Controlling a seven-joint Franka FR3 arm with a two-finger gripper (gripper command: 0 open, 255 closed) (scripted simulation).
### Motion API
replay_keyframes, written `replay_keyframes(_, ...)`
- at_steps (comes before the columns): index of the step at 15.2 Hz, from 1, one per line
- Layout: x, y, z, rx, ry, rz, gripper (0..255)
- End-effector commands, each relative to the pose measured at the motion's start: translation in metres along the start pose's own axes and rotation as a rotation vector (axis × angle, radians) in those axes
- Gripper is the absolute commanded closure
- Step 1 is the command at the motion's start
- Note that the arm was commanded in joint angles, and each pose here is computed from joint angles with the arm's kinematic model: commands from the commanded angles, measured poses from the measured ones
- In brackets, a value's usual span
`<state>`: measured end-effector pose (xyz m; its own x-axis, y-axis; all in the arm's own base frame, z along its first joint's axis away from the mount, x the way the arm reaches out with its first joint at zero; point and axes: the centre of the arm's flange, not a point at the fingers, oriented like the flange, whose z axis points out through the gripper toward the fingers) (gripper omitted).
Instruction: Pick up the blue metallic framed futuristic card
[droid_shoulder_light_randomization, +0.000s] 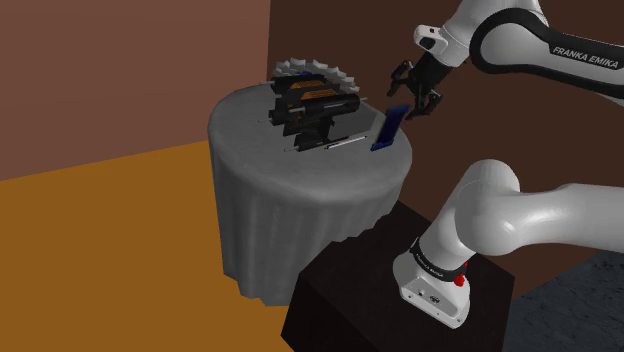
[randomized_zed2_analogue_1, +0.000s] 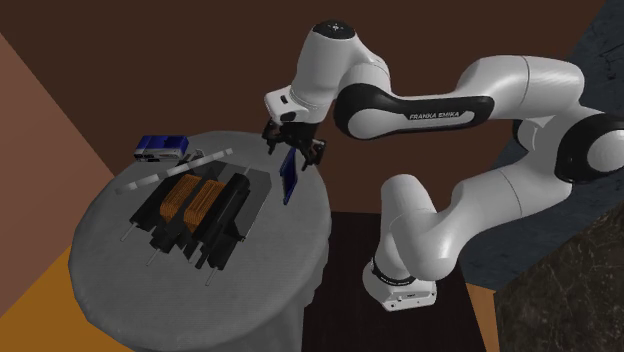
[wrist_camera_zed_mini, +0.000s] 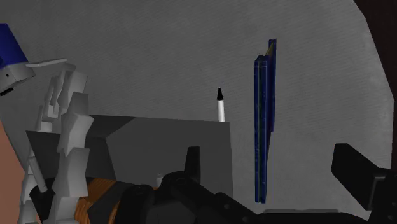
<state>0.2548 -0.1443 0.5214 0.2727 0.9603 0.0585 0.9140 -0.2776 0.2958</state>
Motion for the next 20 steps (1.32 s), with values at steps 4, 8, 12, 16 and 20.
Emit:
replay_keyframes(4, -0.006, -0.004, 0.023, -0.011, 0.007, -0.038, 0)
replay_keyframes(8, -0.007, -0.008, 0.036, -0.011, 0.007, -0.038, 0)
replay_keyframes(12, -0.008, -0.008, 0.036, -0.011, 0.007, -0.038, 255)
replay_keyframes(16, -0.008, -0.008, 0.036, -0.011, 0.007, -0.038, 255)
replay_keyframes(20, -0.007, -0.005, 0.026, -0.011, 0.007, -0.038, 255)
